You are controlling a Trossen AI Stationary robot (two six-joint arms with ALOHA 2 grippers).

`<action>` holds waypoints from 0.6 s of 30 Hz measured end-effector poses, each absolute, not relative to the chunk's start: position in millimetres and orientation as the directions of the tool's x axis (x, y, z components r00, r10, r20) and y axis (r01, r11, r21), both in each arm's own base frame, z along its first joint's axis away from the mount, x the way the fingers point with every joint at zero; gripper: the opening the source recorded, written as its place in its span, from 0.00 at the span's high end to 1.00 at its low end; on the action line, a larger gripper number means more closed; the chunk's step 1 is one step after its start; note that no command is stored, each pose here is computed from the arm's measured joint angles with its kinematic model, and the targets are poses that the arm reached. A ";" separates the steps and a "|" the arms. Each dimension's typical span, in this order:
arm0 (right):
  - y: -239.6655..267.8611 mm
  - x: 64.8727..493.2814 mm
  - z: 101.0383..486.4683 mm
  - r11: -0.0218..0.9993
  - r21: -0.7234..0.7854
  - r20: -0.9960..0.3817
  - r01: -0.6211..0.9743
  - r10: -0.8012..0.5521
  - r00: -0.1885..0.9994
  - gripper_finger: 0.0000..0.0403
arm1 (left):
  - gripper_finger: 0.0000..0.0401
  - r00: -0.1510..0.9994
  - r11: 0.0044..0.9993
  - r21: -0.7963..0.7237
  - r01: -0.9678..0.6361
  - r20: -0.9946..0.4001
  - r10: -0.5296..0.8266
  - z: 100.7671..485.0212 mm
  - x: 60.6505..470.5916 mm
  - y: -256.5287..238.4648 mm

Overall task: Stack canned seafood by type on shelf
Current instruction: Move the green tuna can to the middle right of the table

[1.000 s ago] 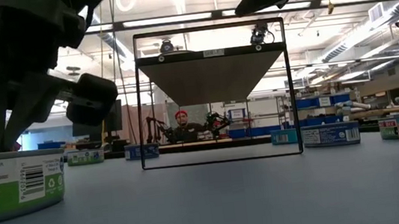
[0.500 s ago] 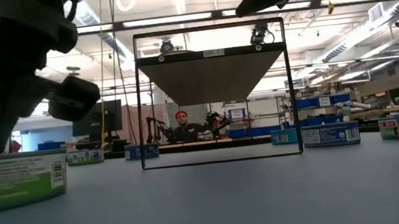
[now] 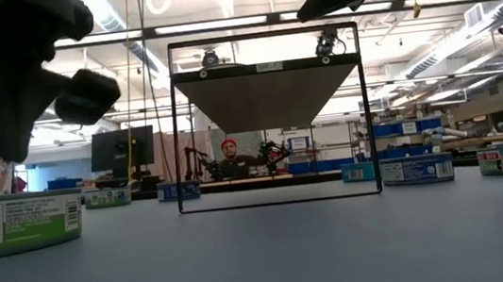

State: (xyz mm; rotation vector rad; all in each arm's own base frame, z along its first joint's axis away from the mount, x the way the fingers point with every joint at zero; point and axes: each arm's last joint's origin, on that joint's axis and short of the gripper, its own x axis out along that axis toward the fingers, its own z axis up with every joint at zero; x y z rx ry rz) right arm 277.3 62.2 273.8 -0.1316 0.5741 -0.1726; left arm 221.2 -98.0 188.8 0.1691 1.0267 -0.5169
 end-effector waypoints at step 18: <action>61.8 275.8 271.7 0.976 -0.183 -0.548 0.120 -0.203 0.811 0.99 | 1.00 0.283 0.873 -0.101 0.477 -0.923 -0.261 163.9 224.3 -98.8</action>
